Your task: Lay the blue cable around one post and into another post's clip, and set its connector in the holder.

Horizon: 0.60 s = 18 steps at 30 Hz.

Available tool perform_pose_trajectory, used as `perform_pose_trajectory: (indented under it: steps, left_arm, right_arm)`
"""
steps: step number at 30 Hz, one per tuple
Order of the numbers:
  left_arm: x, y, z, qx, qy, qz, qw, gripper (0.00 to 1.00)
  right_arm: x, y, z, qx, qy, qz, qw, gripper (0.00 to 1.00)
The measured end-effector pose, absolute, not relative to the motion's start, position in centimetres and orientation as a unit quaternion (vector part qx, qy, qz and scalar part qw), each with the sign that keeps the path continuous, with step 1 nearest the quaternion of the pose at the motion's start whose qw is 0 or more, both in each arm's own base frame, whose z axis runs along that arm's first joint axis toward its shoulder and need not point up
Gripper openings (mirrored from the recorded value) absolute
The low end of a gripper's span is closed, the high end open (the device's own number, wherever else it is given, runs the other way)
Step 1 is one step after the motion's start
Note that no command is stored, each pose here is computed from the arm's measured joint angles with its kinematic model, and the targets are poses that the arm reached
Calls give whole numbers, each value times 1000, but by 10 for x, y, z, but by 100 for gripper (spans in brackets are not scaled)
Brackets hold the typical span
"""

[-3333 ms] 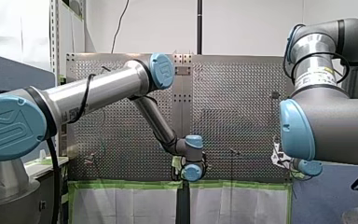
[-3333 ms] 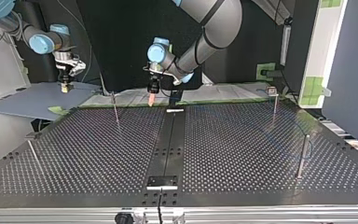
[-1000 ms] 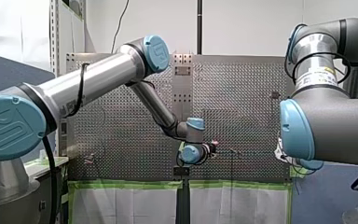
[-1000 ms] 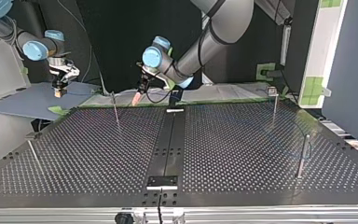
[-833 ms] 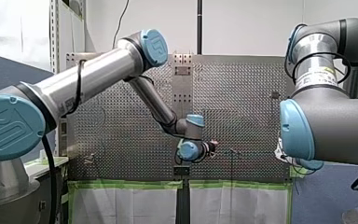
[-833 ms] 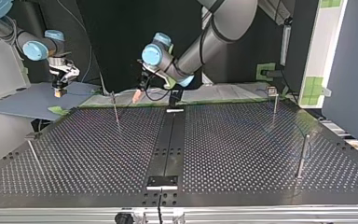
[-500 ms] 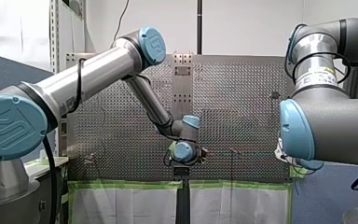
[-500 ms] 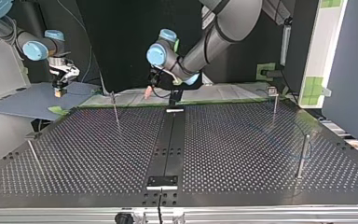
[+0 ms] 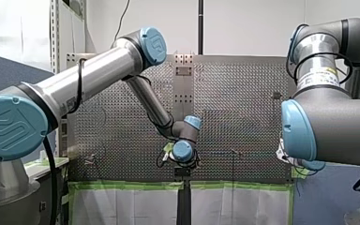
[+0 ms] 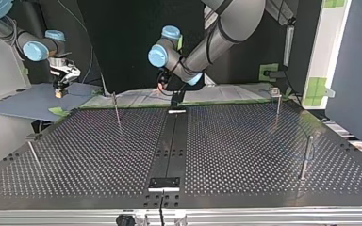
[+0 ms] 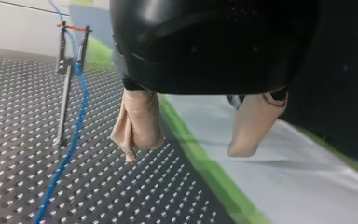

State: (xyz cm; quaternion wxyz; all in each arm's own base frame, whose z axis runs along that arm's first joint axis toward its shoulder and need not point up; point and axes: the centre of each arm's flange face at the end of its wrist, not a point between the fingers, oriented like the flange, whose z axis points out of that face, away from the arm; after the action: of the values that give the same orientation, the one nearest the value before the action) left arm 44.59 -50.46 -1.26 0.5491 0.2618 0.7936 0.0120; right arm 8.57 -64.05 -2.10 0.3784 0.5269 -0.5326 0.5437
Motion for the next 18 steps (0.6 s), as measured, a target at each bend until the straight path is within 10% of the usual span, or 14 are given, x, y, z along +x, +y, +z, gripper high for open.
perform_pose_trajectory:
  steps: [18]
  left_arm:
    - [418,-505,40,250,770,-104,578,100]
  right_arm:
    - [86,-640,-21,527,-533,544,377,0]
